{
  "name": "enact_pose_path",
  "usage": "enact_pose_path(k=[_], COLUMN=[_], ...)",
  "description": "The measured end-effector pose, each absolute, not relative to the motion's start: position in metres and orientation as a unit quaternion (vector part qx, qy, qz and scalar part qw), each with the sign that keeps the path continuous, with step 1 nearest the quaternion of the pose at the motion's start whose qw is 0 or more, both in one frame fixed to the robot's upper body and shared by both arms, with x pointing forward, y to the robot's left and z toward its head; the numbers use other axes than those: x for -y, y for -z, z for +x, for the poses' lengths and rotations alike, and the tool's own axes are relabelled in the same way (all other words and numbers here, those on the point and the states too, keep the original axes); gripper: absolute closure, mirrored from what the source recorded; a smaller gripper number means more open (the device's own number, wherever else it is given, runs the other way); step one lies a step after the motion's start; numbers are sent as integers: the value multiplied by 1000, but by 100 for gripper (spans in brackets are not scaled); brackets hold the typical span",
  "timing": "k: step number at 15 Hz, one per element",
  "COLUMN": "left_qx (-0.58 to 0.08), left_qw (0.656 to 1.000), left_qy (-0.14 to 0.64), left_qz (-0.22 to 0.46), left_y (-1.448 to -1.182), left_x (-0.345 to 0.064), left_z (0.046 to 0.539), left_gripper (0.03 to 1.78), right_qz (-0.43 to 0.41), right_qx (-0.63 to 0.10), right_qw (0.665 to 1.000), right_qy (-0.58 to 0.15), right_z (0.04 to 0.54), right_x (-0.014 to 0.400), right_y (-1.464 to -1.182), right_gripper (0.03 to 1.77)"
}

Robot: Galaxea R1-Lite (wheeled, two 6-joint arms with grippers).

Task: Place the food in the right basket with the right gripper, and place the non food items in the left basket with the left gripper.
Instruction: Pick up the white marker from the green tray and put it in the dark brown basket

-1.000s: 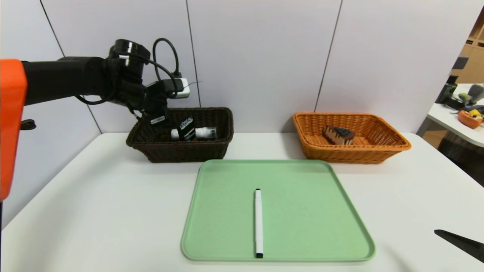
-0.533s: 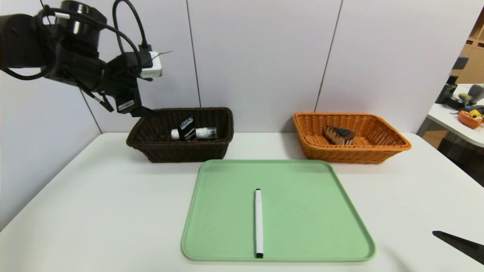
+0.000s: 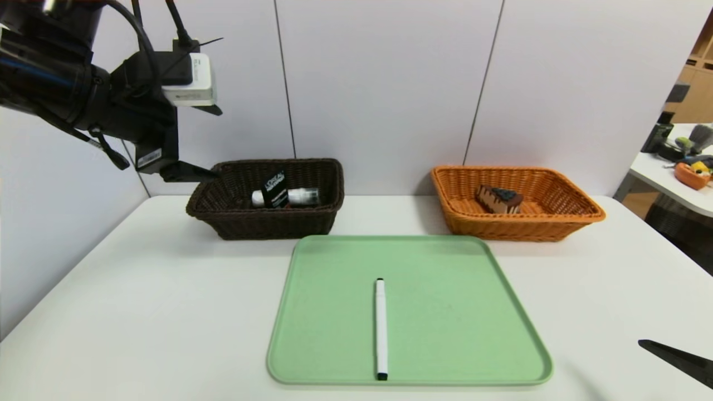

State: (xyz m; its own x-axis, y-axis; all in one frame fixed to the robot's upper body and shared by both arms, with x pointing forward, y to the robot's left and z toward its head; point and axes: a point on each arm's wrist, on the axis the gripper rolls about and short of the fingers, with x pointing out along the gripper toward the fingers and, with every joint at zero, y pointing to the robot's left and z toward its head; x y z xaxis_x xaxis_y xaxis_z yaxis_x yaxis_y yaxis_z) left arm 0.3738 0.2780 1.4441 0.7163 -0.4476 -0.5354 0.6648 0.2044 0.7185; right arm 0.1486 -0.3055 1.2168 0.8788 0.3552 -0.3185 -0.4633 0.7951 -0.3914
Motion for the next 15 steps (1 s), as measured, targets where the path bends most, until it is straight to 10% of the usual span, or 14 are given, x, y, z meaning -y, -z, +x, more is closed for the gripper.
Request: enact_pose_path(k=[15], left_qx=[-87], left_qw=[640], left_qy=[462], left_qz=[607], left_y=[-1402], left_x=[-237], left_z=[336], left_gripper=[12], right_qz=[-230], right_qx=[-98], right_qw=[943], right_qy=[-217], right_z=[143], right_x=[309], right_y=[-1219], right_gripper=[10])
